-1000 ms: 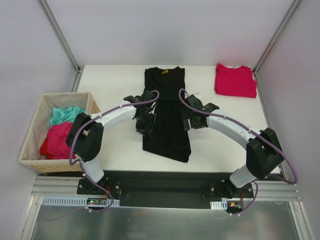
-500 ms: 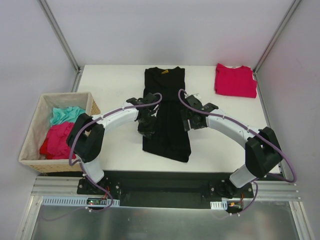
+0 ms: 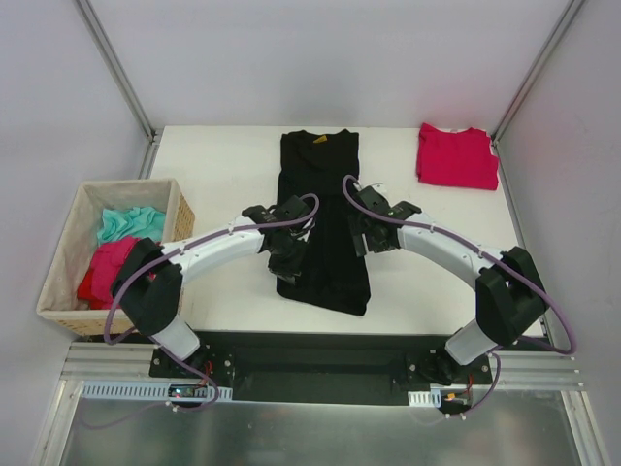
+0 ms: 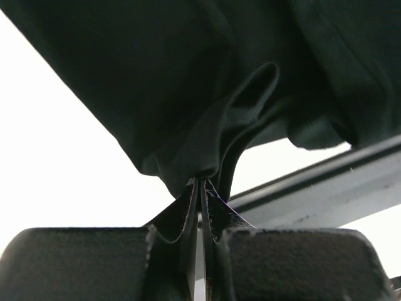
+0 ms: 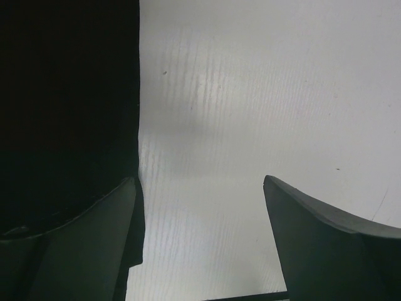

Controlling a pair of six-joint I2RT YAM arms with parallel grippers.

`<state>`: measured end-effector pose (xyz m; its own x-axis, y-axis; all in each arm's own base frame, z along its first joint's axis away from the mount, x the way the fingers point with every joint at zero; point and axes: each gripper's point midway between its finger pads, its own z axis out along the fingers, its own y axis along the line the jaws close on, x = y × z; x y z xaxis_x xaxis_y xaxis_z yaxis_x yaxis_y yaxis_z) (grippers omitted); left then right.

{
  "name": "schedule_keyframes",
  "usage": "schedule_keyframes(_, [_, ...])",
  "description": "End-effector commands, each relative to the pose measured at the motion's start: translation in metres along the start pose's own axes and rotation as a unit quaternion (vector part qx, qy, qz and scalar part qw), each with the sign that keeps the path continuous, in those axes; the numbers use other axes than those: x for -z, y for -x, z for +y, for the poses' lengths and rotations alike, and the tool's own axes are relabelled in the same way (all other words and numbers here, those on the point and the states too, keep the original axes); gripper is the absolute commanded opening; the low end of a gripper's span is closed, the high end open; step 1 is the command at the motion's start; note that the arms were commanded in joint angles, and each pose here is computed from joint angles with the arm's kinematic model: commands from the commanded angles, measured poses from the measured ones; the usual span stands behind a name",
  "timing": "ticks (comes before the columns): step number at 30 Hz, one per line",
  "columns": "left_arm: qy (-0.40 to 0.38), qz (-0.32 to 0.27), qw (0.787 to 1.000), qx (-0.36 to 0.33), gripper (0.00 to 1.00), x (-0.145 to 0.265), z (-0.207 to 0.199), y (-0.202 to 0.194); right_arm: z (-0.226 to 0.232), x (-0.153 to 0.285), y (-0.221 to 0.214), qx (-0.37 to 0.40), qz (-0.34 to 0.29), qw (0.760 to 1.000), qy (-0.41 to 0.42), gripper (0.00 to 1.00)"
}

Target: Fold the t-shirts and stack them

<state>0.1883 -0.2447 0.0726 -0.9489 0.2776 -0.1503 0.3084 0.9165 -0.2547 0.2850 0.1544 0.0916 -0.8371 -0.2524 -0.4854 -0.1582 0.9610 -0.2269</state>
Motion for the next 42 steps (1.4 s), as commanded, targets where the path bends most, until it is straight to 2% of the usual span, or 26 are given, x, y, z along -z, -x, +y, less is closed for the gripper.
schedule_keyframes(1, [-0.005,-0.024,1.000,-0.001,0.00,0.020,-0.005,-0.011,0.002,0.021,0.016,-0.006,-0.028,1.000,0.005,0.87])
schedule_keyframes(12, [-0.009,-0.023,0.999,-0.041,0.00,0.024,-0.008,-0.043,-0.006,0.041,0.013,-0.003,-0.040,0.999,-0.005,0.87])
schedule_keyframes(22, [0.029,0.043,0.996,-0.066,0.00,-0.004,0.002,-0.089,-0.011,0.051,-0.005,0.001,-0.041,0.999,-0.018,0.86])
schedule_keyframes(24, [0.035,0.055,0.995,-0.072,0.09,-0.008,0.004,-0.096,-0.010,0.051,-0.006,0.005,-0.039,0.999,-0.018,0.87])
schedule_keyframes(26, [0.041,0.073,0.994,-0.077,0.23,-0.014,0.007,-0.107,-0.007,0.052,-0.007,0.010,-0.038,0.999,-0.018,0.86])
schedule_keyframes(27, [0.045,0.079,0.993,-0.077,0.36,-0.016,0.009,-0.110,-0.007,0.052,-0.007,0.011,-0.038,0.999,-0.018,0.87])
schedule_keyframes(29, [0.066,0.093,0.990,-0.078,0.55,-0.022,0.018,-0.119,-0.003,0.052,-0.010,0.017,-0.037,0.999,-0.014,0.87])
schedule_keyframes(30, [0.076,0.096,0.989,-0.080,0.79,-0.023,0.021,-0.120,-0.002,0.052,-0.011,0.018,-0.037,0.999,-0.012,0.87])
schedule_keyframes(31, [0.081,0.091,0.989,-0.079,0.92,-0.022,0.020,-0.116,0.000,0.053,-0.012,0.022,-0.036,0.999,-0.011,0.88])
schedule_keyframes(32, [0.087,0.088,0.989,-0.080,0.99,-0.022,0.020,-0.112,0.000,0.053,-0.013,0.024,-0.034,0.999,-0.012,0.88])
schedule_keyframes(35, [0.102,0.030,0.990,-0.091,0.99,-0.003,0.008,-0.077,0.001,0.059,-0.009,0.023,-0.044,0.999,-0.010,0.90])
schedule_keyframes(39, [0.083,-0.056,0.990,-0.104,0.99,0.040,-0.028,-0.021,0.013,0.081,-0.001,0.029,-0.066,0.997,0.021,0.90])
schedule_keyframes(42, [0.062,-0.116,0.987,-0.095,0.99,0.071,-0.047,0.005,0.028,0.094,-0.001,0.049,-0.069,0.995,0.047,0.90])
